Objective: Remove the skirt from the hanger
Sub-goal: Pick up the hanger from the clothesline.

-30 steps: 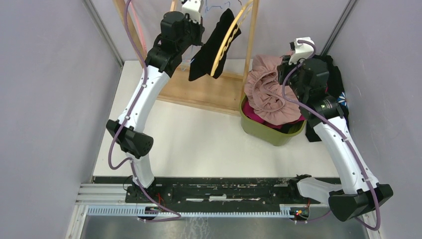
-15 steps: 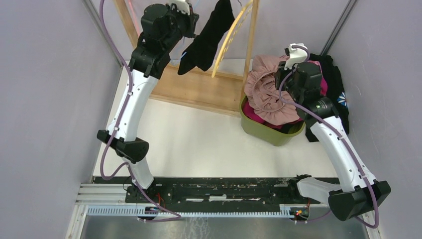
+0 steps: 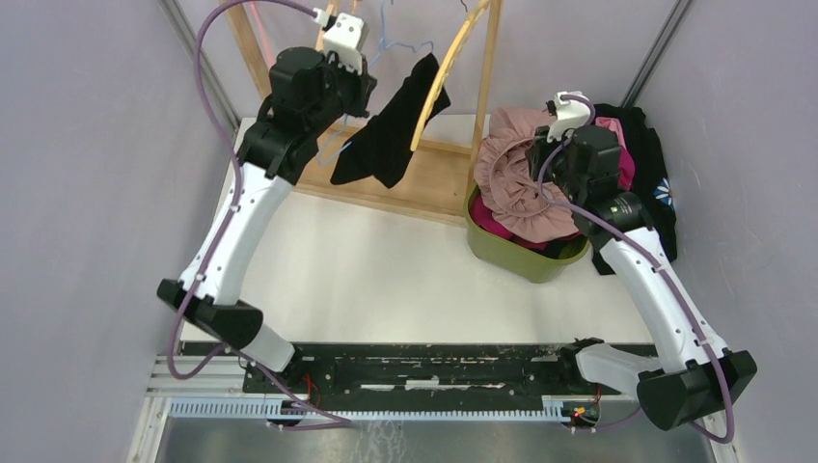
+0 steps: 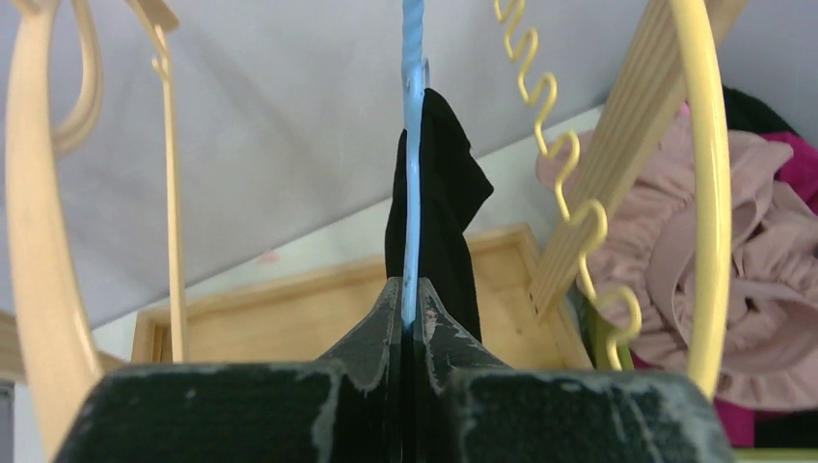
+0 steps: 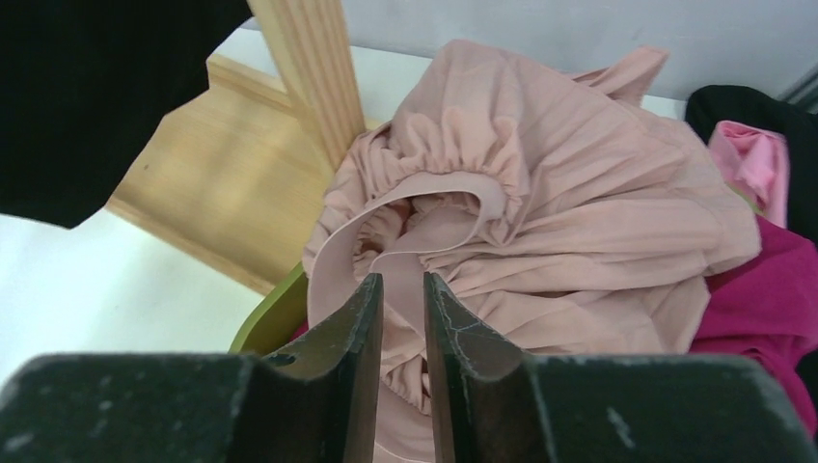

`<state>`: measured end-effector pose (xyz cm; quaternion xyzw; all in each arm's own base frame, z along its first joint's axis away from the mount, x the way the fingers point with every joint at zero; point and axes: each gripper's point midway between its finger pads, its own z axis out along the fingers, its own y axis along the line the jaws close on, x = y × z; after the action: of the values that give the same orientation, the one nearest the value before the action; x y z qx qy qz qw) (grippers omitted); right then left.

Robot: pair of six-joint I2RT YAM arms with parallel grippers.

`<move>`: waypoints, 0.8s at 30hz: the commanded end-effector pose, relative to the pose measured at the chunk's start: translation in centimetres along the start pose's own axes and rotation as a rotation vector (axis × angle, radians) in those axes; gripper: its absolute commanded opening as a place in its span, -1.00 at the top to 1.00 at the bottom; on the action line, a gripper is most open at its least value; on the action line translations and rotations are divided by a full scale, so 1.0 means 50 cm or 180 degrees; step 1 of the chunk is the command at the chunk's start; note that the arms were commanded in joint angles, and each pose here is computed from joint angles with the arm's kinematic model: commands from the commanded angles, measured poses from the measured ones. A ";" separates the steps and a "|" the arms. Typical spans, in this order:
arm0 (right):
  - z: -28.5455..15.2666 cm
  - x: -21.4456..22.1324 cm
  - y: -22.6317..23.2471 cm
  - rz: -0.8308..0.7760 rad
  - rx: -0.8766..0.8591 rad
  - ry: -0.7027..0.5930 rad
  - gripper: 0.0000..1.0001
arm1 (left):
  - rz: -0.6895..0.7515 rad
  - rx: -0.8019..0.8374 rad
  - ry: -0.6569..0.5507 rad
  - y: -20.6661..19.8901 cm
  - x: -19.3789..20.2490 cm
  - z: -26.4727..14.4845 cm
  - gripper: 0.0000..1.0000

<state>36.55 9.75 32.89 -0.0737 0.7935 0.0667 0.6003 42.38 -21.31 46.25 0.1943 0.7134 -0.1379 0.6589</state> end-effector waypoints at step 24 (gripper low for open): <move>-0.097 0.010 0.605 -0.1013 -0.2001 -0.0364 0.17 | 0.0007 -0.0167 -0.0246 0.016 -0.008 -0.214 0.94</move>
<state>25.08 35.81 27.79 -0.3902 0.7327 0.2166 0.5138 35.26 -16.72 42.76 0.1859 0.7412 -0.1134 0.6350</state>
